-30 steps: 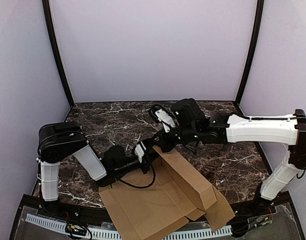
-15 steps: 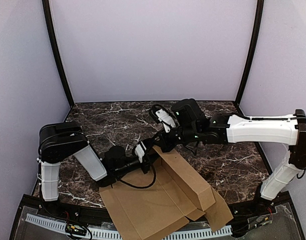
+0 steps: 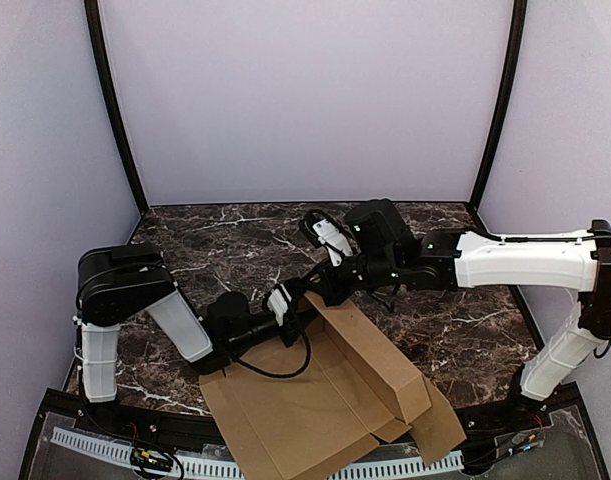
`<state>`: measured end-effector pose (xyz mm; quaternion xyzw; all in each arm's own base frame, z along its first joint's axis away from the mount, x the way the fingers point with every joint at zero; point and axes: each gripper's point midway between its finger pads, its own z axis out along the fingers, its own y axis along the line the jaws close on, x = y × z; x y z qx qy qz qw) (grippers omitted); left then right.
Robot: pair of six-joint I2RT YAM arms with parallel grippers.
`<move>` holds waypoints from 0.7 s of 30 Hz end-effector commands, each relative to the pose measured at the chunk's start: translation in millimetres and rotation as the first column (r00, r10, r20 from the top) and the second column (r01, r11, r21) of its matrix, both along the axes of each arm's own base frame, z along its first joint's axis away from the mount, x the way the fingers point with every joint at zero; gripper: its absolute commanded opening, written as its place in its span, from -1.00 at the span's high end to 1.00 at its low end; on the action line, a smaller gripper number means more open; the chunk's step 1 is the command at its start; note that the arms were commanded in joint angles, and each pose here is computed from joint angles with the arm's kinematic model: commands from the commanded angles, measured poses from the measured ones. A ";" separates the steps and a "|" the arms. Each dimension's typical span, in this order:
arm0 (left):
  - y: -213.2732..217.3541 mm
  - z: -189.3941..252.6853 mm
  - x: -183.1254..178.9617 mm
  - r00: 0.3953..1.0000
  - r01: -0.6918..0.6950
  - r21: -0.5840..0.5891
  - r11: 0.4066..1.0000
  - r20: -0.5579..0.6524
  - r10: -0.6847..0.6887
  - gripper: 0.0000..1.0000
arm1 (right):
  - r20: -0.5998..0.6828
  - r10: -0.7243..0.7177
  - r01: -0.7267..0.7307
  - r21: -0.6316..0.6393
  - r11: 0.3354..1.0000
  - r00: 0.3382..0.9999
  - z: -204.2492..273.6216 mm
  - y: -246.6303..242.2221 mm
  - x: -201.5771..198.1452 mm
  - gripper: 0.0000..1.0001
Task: Fold the paper box
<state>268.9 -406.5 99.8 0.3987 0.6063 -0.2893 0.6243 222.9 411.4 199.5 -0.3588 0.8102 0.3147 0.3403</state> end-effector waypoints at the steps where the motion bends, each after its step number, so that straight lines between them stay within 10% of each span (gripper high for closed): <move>1: 1.7 24.4 -0.5 0.999 -0.005 -0.039 0.999 0.036 0.006 0.37 | -0.052 0.010 -0.013 -0.058 0.998 0.999 -19.7 -10.8 -12.0 1.00; 21: -9.9 32.7 3.6 1.000 0.013 -0.053 0.999 0.006 -0.013 0.99 | -0.057 0.004 -0.007 -0.061 0.998 0.998 -22.5 -15.2 -13.8 1.00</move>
